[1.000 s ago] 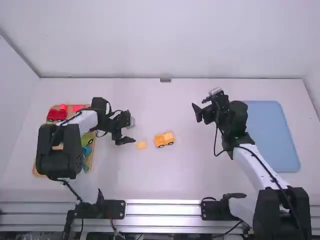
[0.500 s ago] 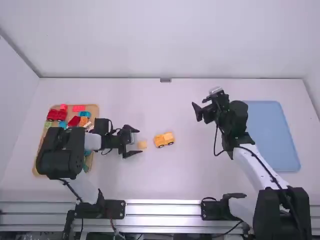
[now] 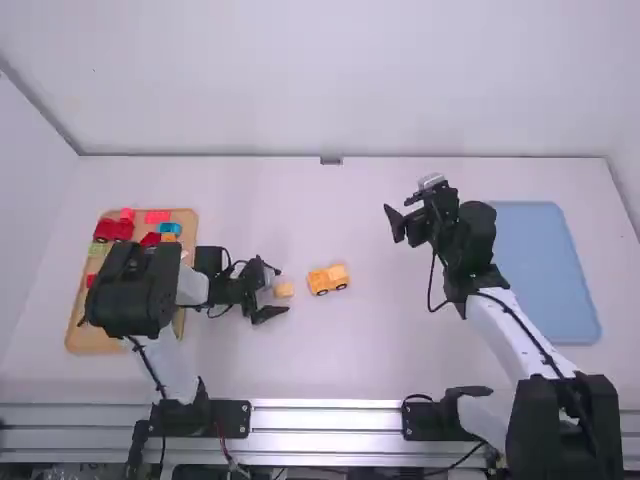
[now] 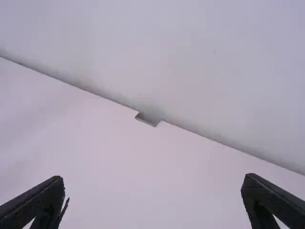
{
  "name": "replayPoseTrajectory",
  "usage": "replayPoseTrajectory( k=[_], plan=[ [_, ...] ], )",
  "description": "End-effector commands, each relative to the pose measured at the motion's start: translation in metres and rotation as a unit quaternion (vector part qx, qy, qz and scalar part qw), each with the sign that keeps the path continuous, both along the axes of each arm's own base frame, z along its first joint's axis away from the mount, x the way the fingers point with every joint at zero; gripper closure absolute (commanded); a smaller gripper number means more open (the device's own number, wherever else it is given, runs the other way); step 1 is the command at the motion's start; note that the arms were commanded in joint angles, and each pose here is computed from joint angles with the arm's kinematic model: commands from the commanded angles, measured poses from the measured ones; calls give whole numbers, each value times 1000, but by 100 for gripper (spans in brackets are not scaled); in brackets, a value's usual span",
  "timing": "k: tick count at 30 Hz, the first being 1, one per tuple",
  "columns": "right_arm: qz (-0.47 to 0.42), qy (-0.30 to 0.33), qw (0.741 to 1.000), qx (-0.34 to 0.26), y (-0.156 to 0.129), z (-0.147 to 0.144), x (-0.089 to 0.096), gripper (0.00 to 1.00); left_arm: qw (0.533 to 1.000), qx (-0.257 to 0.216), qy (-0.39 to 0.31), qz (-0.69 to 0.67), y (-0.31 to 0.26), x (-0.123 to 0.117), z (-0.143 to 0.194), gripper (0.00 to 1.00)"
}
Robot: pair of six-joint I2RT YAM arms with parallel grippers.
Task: Assemble lego blocks to make yellow taxi
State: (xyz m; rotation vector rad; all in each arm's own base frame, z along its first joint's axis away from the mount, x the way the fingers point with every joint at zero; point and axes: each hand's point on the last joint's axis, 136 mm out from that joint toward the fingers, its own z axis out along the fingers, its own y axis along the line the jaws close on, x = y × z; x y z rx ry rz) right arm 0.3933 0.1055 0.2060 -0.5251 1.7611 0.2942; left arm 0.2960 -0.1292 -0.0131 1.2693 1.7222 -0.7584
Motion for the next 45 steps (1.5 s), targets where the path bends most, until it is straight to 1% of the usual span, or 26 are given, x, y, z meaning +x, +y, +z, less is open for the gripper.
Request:
replayPoseTrajectory(
  k=[1,2,4,9,11,14,15,17,20,22,26,28,29,31,34,36,37,38,40,43,45],
  plan=[
    [3,-6,1000,3,1,4,-3,2,1000,-9,1,-6,-3,3,3,5],
    [3,-6,1000,3,1,4,-3,2,1000,-9,-3,-6,-3,3,3,10],
    [3,-6,1000,3,1,4,-3,2,1000,-7,-4,-7,-3,2,2,27],
    [3,-6,1000,3,1,4,-3,2,1000,2,-13,-28,-4,-9,-3,29],
    [3,-6,1000,3,1,4,-3,2,999,4,-21,-36,-4,-12,-4,34],
    [3,-6,1000,3,1,4,-3,2,999,6,-24,-34,-4,-11,-4,39],
    [3,-6,1000,3,1,4,-3,2,999,5,-23,-35,-4,-10,-3,46],
    [3,-6,1000,3,1,4,-3,2,999,5,-24,-34,-4,-10,-3,52],
    [4,-6,1000,3,2,4,-3,2,999,6,-26,-36,-5,-9,-2,55],
    [11,-6,1000,3,8,4,-5,2,998,6,-37,-42,-8,-9,-2,66],
    [16,-8,1000,2,12,5,-6,2,997,6,-50,-50,-13,-11,-1,78],
    [18,-8,1000,3,13,5,-6,2,997,7,-53,-54,-15,-12,-1,77],
    [17,-8,1000,2,13,5,-6,2,997,7,-52,-56,-16,-13,-2,74],
    [15,-9,1000,3,11,6,-6,2,997,6,-49,-55,-16,-13,-2,65],
    [13,-4,1000,3,8,4,-6,2,998,11,-43,-49,-13,-14,-5,54],
    [13,-1,1000,3,8,2,-6,2,998,21,-40,-50,-14,-16,-8,51],
    [14,0,1000,3,9,2,-6,2,998,25,-39,-49,-14,-16,-10,53],
    [18,0,1000,3,11,2,-7,2,998,27,-39,-51,-15,-17,-10,57],
    [19,-1,1000,3,13,2,-7,2,997,26,-41,-53,-16,-17,-10,59],
    [25,-2,1000,3,18,3,-9,2,997,30,-44,-61,-21,-16,-10,64],
    [28,-2,1000,3,20,3,-9,2,996,35,-45,-64,-23,-15,-10,72]
  ],
)
